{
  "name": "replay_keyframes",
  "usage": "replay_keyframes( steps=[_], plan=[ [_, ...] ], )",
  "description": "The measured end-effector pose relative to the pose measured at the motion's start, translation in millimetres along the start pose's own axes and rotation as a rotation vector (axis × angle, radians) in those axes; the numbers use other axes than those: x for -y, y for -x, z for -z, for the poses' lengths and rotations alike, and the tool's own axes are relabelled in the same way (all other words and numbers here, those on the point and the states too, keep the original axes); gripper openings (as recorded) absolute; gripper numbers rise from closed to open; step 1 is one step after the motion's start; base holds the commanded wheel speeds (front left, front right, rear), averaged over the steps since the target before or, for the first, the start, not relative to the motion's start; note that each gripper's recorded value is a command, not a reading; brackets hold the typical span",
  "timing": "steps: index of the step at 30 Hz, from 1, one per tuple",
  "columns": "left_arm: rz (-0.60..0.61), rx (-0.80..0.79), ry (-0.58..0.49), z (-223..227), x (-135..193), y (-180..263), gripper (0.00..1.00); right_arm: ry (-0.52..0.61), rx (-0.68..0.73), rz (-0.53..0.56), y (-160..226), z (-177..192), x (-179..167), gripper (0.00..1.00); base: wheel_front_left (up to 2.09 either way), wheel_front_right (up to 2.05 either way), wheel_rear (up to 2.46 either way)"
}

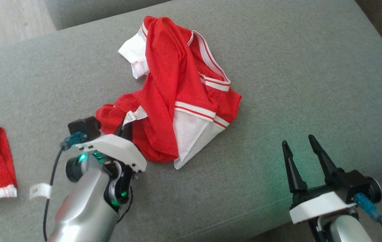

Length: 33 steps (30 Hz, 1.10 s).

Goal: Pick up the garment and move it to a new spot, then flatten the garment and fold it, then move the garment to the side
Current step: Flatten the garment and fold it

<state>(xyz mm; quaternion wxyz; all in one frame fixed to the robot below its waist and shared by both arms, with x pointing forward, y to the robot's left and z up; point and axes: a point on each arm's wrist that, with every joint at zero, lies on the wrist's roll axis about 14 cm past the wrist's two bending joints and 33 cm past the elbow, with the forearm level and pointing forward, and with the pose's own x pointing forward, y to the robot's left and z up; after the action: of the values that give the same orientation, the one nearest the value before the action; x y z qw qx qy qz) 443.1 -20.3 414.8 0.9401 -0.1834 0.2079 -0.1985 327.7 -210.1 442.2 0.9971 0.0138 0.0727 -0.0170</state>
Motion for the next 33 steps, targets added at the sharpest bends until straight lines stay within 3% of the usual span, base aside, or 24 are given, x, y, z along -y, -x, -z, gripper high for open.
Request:
replay_keyframes(
  steps=[10,16,21,25,29,33],
  plan=[
    [0.028,0.243,0.023,-90,-4,26,0.00,-0.007,0.016,-0.007,4,-3,-2,1.00,0.00,0.00,0.00],
    [0.015,0.285,0.016,-110,-13,70,0.00,-0.010,0.026,-0.053,2,-5,-16,1.00,0.00,0.00,0.00],
    [0.070,0.308,-0.036,-128,2,103,0.00,-0.008,0.048,-0.085,-2,-11,-25,1.00,0.00,0.00,0.00],
    [0.140,0.157,-0.077,-87,22,122,0.00,-0.007,0.055,-0.096,-3,-14,-28,1.00,0.00,0.00,0.00],
    [0.152,0.005,-0.014,-36,28,137,0.00,-0.008,0.051,-0.097,-2,-12,-28,1.00,0.00,0.00,0.00],
    [0.058,-0.118,0.055,17,12,153,0.00,-0.013,0.035,-0.087,6,-6,-26,1.00,0.00,0.00,0.00]
  ],
)
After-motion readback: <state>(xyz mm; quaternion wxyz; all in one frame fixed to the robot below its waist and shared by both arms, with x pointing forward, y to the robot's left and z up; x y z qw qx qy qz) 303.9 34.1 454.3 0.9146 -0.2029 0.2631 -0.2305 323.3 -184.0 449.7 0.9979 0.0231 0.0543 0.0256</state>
